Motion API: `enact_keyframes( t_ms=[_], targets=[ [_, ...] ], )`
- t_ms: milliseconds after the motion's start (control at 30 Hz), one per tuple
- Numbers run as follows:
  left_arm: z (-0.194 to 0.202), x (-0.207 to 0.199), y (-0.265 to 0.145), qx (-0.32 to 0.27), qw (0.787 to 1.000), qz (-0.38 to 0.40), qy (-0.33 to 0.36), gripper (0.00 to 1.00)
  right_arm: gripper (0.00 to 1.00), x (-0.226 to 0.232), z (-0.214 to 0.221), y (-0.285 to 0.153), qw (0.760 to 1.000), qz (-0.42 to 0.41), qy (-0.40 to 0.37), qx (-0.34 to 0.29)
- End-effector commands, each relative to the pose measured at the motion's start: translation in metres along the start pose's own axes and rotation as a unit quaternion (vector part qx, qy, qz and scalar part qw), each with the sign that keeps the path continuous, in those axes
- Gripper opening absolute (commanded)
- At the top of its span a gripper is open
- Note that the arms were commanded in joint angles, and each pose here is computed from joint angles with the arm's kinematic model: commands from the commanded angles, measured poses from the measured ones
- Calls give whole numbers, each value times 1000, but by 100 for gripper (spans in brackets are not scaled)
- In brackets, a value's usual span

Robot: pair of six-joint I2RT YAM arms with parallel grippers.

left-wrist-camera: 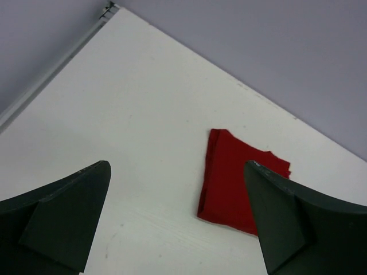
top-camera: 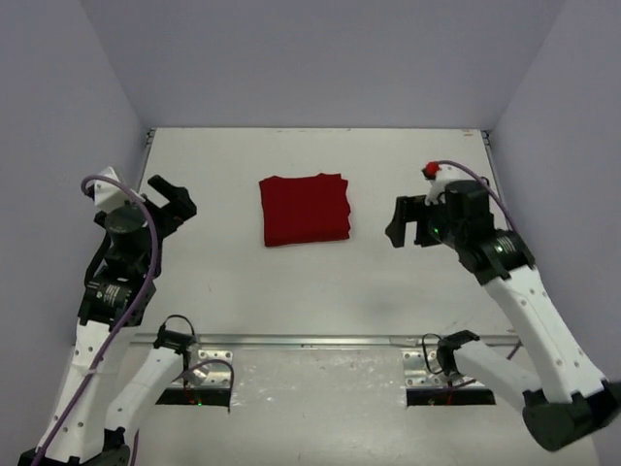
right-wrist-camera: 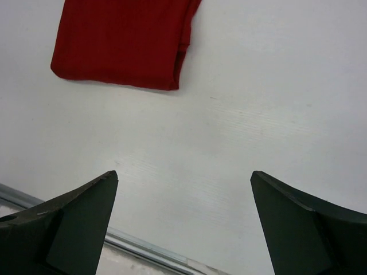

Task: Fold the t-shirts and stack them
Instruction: Smooth out wrinkles on the folded tshirt

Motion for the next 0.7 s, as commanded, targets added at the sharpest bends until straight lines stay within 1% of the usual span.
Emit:
enact_keyframes(
  t_ms=[0,33,67,100,133,233,267,667],
  targets=[
    [23,40,0,14,994,-93,58,100,99,-17,17,-53,996,58,-26,-63],
    [27,44,-2,9,994,-98,57,100,99,-18,26,-59,996,58,-28,-67],
    [25,47,-7,-9,994,-92,50,100,99,-21,38,-64,996,61,-29,-65],
    [30,50,-8,-11,995,-89,44,100,99,-22,43,-78,994,65,-28,-86],
    [36,52,-9,-6,996,-82,45,100,99,-28,52,-84,993,90,-24,-77],
    [26,51,-20,-35,997,-60,33,100,99,-37,64,-98,988,122,-27,-86],
    [23,52,-24,-46,997,-53,28,100,99,-39,66,-99,988,128,-28,-87],
    [25,55,-28,-48,997,-55,21,100,99,-43,70,-103,984,143,-14,-109]
  ],
)
Point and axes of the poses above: each gripper's point midway between its finger pads, its own y axis out along the fingers, its own x axis along the line the jaws close on, z = x × y, the point moved 6 cm from there along -y, back along the fingers, and after that the axes turned 2 degrees about -y, right-handed, at the moved point
